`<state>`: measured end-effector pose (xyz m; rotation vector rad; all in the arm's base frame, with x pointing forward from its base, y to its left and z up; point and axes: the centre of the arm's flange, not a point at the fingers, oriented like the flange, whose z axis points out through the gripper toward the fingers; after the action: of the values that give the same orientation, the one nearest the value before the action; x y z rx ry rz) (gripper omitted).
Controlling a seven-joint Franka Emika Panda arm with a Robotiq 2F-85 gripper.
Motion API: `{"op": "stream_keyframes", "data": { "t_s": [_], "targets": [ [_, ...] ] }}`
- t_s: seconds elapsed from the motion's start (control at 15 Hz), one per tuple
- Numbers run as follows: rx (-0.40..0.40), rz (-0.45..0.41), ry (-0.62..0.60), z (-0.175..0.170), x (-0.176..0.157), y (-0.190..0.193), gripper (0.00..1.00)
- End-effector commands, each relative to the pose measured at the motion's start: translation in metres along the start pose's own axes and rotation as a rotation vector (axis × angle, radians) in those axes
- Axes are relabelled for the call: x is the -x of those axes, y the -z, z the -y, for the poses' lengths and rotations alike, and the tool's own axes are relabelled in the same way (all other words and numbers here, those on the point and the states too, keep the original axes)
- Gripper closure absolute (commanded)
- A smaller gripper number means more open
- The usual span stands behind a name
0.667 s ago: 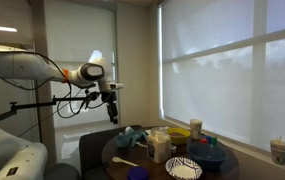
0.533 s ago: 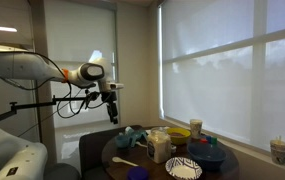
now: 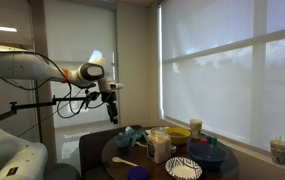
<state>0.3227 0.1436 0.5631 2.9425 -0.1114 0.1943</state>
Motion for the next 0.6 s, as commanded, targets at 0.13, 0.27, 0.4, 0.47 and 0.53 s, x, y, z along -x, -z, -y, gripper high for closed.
{"op": "stream_keyframes", "data": {
  "t_s": [0.13, 0.27, 0.4, 0.47, 0.53],
  "targets": [
    [0.01, 0.034, -0.067, -0.009, 0.002, -0.022, 0.0],
    [0.006, 0.055, -0.129, -0.021, 0.007, -0.04, 0.0],
    [0.001, 0.068, -0.225, -0.035, 0.011, -0.059, 0.0],
    [-0.008, 0.077, -0.26, -0.041, 0.013, -0.067, 0.0],
    [-0.012, 0.082, -0.31, -0.048, 0.013, -0.077, 0.0]
  ]
}}
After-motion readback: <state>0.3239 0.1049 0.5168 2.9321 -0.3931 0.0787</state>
